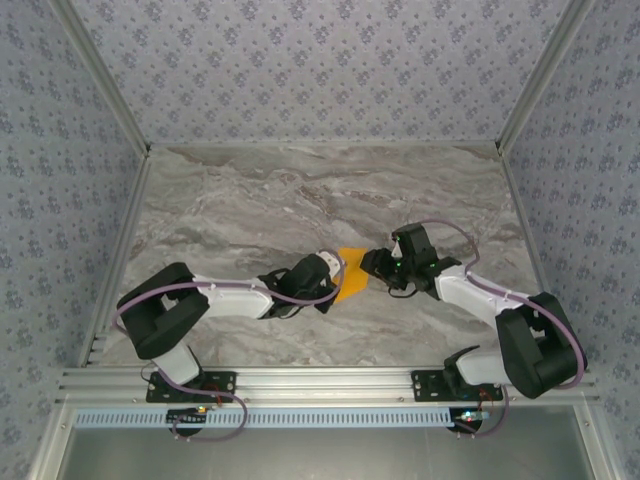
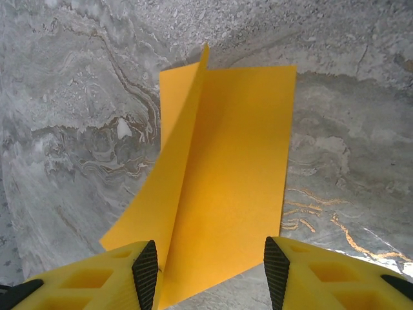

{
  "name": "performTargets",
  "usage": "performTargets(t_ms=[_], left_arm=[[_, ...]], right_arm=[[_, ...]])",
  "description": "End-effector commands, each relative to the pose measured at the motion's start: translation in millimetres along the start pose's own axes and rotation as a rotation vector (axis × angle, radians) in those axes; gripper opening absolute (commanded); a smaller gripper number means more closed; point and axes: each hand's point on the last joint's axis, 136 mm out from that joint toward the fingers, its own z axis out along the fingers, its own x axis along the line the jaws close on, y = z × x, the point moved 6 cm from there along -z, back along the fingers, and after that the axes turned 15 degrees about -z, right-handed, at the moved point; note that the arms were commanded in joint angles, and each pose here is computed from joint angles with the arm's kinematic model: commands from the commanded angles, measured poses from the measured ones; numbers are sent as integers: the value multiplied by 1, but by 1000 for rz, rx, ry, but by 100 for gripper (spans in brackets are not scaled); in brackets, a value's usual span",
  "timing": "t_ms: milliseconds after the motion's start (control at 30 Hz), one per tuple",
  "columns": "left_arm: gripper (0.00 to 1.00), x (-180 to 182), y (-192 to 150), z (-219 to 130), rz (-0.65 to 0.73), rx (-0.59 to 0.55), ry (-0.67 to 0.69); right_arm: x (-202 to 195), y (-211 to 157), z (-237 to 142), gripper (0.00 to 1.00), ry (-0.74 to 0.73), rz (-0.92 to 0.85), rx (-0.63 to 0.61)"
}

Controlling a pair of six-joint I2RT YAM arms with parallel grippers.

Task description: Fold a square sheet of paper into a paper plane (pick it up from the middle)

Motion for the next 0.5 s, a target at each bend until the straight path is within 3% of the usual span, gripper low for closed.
performTargets(t_ms=[0,467], left_arm=[[5,1,3,2,-106,-12,-70],[3,-1,6,6,-294,71,-176]], right_arm=[[3,0,-2,52,23,-15,-14],[9,-5,16,50,101,-48,61]])
